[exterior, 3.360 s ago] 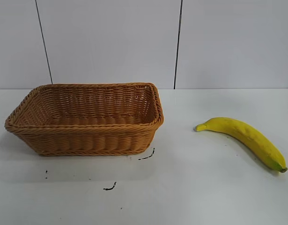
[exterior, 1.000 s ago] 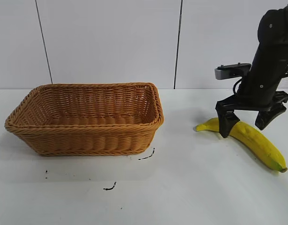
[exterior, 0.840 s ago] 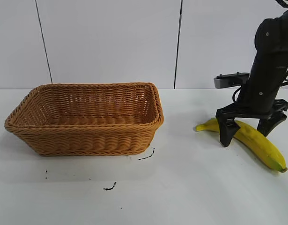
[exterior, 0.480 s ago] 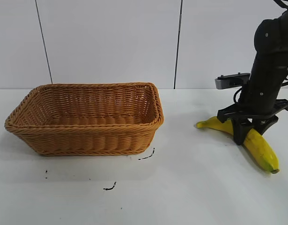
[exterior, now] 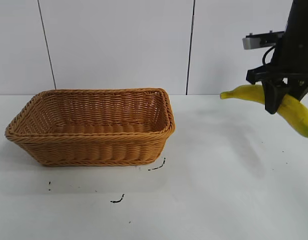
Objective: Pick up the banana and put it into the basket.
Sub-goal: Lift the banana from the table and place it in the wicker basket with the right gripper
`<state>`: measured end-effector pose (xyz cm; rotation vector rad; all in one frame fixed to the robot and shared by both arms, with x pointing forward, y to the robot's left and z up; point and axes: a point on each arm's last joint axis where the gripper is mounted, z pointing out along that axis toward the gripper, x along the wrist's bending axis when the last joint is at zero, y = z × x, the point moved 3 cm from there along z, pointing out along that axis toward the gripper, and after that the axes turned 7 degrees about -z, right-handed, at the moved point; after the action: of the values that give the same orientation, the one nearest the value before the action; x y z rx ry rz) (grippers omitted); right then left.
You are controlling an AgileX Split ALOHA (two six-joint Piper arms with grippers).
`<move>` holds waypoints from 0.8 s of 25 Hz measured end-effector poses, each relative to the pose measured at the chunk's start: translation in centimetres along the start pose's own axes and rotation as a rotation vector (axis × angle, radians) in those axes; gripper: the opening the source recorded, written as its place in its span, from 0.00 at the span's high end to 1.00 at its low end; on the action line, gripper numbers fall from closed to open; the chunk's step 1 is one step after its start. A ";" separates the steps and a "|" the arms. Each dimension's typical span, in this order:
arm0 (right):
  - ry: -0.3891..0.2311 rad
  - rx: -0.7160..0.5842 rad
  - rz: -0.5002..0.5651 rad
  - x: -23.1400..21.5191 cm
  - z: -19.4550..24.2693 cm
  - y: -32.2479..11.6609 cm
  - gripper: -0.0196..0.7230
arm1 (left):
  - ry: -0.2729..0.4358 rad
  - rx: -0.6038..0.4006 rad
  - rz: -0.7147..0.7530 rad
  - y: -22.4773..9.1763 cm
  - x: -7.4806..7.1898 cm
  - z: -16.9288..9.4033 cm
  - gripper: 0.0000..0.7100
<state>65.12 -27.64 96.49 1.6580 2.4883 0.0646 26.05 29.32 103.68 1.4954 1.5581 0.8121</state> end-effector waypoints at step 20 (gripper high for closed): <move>0.026 -0.245 -0.141 6.8 -9.0 5.9 0.57 | 0.001 0.000 0.000 0.0 0.0 0.0 0.03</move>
<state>66.59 -18.64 105.37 1.3905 2.4905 0.3601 26.05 29.33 103.68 1.4956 1.5584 0.8132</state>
